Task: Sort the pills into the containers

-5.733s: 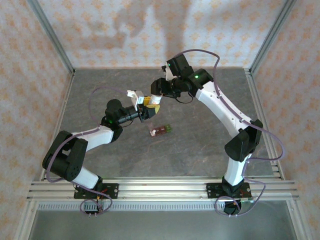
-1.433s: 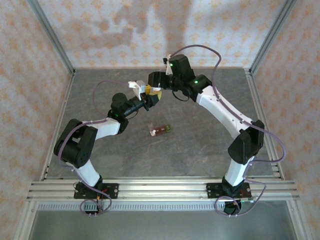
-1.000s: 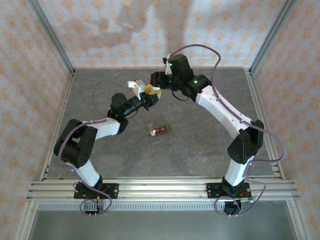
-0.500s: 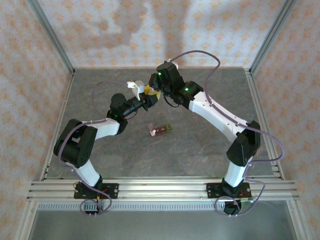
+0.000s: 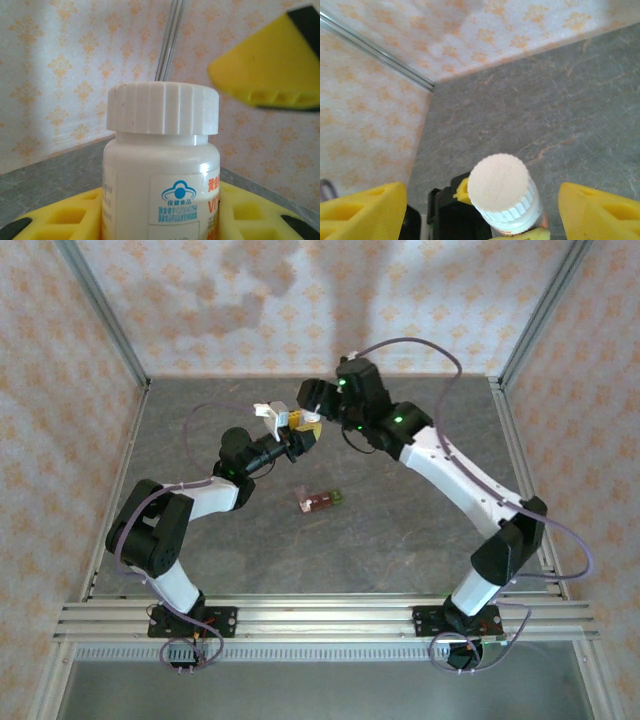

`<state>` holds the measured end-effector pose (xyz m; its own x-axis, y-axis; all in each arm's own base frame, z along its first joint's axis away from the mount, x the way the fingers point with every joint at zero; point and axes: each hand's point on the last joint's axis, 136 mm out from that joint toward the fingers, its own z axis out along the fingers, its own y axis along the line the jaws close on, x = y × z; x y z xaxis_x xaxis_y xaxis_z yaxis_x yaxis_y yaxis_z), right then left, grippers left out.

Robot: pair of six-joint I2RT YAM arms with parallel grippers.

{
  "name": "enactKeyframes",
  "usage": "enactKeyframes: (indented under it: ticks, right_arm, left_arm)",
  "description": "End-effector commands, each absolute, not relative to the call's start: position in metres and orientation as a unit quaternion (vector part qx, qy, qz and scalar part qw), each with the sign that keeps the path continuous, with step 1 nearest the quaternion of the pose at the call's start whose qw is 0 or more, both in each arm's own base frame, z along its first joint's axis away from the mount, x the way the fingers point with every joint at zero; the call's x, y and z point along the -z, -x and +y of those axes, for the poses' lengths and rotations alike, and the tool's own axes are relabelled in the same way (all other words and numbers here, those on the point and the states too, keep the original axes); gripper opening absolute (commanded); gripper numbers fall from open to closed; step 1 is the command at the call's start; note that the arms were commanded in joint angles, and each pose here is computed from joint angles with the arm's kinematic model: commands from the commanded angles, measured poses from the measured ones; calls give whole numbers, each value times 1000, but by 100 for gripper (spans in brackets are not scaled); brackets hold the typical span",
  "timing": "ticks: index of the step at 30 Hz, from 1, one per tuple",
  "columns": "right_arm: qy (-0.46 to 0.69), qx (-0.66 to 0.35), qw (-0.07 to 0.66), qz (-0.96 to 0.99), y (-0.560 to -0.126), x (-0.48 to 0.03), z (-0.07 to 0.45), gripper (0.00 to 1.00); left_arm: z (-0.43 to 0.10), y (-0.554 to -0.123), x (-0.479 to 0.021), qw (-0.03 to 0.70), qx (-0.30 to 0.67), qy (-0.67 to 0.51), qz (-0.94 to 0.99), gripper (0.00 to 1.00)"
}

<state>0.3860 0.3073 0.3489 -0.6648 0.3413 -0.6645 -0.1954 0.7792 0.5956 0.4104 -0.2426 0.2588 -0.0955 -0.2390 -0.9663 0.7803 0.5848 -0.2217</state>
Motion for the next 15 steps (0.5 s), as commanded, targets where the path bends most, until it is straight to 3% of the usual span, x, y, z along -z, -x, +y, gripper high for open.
enactKeyframes:
  ticks: [1,8,15]
  right_arm:
    - [21,-354,401,845,-379,-360,305,80]
    - [122,-344,366,856,-379,-339,320,81]
    - [126,-350,349,860,-383,-326,329,80]
  left_arm:
    - [-244,-399,-289,661,410,-235,583,0]
    - [-249,-393,-290,645,436,-239,580,0]
    - [-249,-391,-291,641,445,-238,578,0]
